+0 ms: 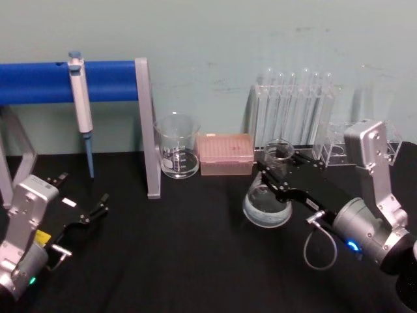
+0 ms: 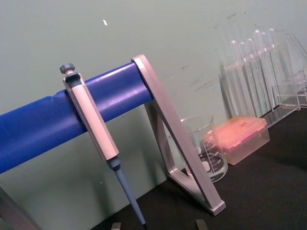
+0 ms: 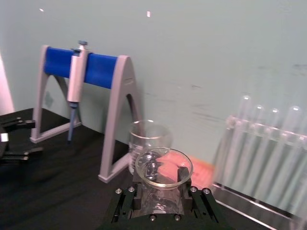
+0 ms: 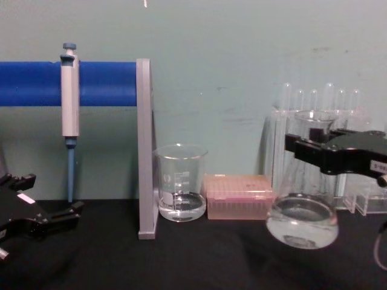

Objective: Grasp the erlenmeyer flask with one hand, shake it three times, then place it back.

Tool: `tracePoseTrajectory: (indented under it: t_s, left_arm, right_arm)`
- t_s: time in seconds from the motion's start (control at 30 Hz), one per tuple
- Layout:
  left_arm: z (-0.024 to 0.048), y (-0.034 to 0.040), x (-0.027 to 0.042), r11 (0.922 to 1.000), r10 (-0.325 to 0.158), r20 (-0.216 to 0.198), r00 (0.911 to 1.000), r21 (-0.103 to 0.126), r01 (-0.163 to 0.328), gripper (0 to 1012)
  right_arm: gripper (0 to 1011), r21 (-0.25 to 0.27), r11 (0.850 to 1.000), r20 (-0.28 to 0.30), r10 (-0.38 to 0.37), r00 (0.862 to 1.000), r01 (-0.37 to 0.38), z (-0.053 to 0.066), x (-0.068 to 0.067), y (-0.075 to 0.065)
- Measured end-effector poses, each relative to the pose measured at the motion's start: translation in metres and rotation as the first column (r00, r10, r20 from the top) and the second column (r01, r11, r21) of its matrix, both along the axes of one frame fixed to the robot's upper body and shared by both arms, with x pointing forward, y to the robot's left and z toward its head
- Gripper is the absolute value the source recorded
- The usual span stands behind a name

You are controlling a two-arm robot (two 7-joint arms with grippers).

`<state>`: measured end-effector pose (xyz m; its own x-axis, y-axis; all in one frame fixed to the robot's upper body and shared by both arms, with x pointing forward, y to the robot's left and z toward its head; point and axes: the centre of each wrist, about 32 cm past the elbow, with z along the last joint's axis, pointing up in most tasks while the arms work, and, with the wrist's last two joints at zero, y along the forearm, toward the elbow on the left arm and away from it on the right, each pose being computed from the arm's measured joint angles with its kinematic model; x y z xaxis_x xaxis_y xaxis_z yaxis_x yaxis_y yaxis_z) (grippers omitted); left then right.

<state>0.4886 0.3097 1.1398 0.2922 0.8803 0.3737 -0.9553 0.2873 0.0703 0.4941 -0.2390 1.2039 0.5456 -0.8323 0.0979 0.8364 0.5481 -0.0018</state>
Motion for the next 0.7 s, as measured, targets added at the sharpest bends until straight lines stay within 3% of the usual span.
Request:
tracePoseTrajectory:
  t_s: [0.27,0.7]
  left_arm:
    - [0.0000,0.0000,0.0000,1.0000,0.000,0.000,1.0000,0.000,0.000,1001]
    - [0.0000,0.0000,0.0000,1.0000,0.000,0.000,1.0000,0.000,0.000,1001]
  right_arm:
    - [457,-0.004,0.998,0.000,-0.058,0.998,0.058,-0.001,-0.004,-0.010]
    - [457,-0.005,0.996,0.001,-0.084,0.996,0.084,0.000,-0.004,-0.012]
